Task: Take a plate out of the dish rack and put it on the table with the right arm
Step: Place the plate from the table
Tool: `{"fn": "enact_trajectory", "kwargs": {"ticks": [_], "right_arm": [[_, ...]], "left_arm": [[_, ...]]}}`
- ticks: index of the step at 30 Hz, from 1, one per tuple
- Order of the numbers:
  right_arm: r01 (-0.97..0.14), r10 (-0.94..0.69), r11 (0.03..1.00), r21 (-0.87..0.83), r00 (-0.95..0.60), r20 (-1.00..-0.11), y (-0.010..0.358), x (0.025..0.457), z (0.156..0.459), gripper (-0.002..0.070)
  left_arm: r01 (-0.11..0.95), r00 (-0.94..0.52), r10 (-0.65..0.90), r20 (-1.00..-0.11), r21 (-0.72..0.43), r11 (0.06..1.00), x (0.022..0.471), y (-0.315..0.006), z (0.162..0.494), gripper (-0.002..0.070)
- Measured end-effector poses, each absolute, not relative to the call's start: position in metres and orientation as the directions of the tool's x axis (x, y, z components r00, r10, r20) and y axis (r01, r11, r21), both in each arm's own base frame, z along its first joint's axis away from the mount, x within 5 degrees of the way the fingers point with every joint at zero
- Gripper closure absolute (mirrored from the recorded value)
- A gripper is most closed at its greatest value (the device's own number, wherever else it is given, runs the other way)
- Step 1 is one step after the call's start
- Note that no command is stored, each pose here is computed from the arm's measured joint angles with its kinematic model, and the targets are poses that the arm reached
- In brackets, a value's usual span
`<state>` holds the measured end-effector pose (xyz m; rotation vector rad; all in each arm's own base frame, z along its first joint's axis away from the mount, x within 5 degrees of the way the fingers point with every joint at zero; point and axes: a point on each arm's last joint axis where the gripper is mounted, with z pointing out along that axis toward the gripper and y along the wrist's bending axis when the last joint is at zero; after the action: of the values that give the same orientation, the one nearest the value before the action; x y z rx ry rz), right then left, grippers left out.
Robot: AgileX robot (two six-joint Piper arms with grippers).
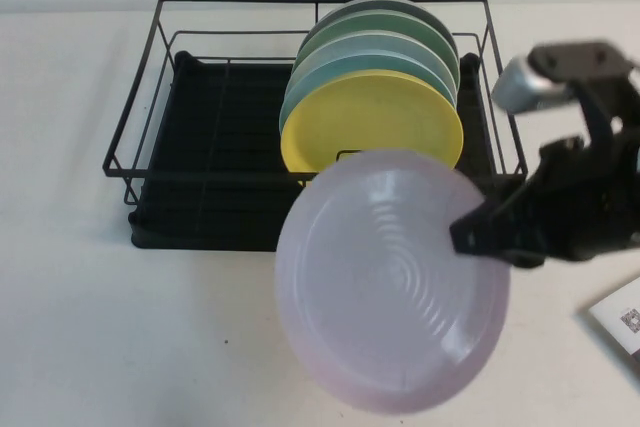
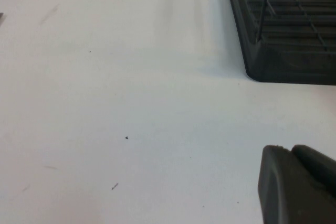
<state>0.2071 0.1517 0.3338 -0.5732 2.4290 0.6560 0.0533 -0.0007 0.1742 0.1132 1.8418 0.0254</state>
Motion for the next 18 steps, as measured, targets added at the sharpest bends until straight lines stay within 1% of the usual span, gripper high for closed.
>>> {"fn": "enact_trajectory", "kwargs": {"ticks": [1,3,6,8,15,18], "right_arm": [[-0.497,-0.222,0.790,0.358,-0.777,-0.589,0.154,0.205,0.326,0.0605],[-0.418,-0.150,0.789,0.451,-0.842,-0.519,0.157,0.201,0.301,0.0605],[-0.315,-0.072,0.795,0.519,-0.898,-0.435,0.162,0.204,0.271,0.0605],[-0.275,-0.051,0.800,0.533,-0.917,-0.396,0.167,0.210,0.257,0.0605],[-0.201,-0.019,0.815,0.543,-0.947,-0.321,0.181,0.233,0.214,0.0605],[-0.173,-0.005,0.825,0.538,-0.955,-0.298,0.184,0.239,0.202,0.0605]], "left_arm": [[0.065,-0.266,0.091,-0.960,0.076,0.995,0.053,-0.001,0.174,0.0681],[0.065,-0.266,0.091,-0.960,0.076,0.995,0.053,-0.001,0.174,0.0681],[0.065,-0.266,0.091,-0.960,0.076,0.995,0.053,-0.001,0.174,0.0681],[0.065,-0.266,0.091,-0.960,0.076,0.995,0.053,-0.001,0.174,0.0681],[0.065,-0.266,0.091,-0.960,0.076,0.995,0.053,-0.001,0.174,0.0681],[0.065,-0.266,0.091,-0.960,0.076,0.995,0.053,-0.001,0.174,0.0681]]}}
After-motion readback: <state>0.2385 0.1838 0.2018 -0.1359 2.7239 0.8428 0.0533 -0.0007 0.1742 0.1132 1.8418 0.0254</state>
